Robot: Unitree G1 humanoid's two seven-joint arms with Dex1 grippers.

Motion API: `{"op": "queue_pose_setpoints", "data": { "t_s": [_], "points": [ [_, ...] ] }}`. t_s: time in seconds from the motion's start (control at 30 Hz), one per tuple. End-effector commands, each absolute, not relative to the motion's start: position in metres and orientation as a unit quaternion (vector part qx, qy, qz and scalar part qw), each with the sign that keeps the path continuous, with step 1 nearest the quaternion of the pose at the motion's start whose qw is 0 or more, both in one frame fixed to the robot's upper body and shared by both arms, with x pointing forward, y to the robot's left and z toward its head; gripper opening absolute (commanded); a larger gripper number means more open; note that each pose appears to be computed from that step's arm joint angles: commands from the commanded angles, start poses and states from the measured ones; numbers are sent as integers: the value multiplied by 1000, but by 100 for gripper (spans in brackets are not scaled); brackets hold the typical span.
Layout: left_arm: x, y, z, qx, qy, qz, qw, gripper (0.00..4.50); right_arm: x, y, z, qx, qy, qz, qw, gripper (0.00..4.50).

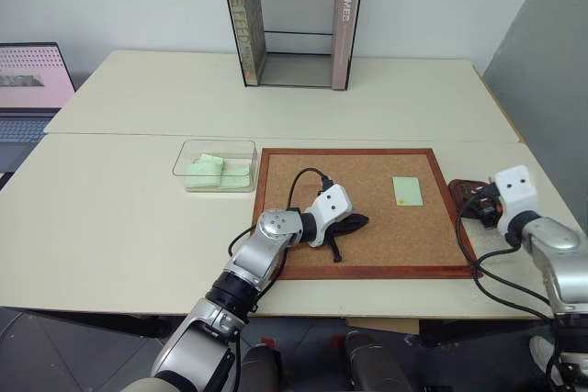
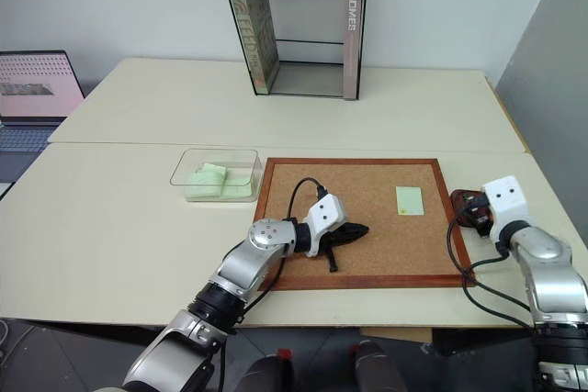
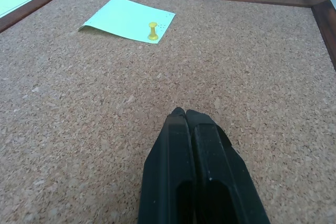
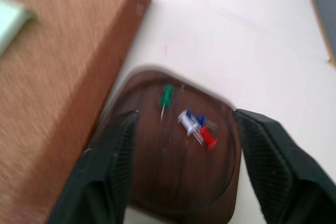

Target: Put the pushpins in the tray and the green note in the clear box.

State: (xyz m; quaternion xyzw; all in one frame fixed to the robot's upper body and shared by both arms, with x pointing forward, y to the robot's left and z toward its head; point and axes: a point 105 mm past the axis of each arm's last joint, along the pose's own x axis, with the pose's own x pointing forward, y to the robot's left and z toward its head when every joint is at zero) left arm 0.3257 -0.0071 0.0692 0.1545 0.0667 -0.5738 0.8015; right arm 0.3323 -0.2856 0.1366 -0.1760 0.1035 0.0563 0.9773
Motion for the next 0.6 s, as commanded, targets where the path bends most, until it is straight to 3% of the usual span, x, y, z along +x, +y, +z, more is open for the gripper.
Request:
{"op": "queue_pose_setpoints", "data": {
  "t_s": [0.03,0.17,0.37,0.6],
  "points": [
    [323,0,45,162,114,-568,799,0,323,-261,164,-143,40,100,984,365],
    [324,-2,47,159,113,-570,798,0,313,-225,145,-149,46,173,972,365],
    [328,-5,51,153,110,-569,800,0,322,-187,126,-104,35,209,972,365],
    [329,-6,52,152,108,-569,801,0,337,-181,111,-103,38,201,973,365]
  ]
}}
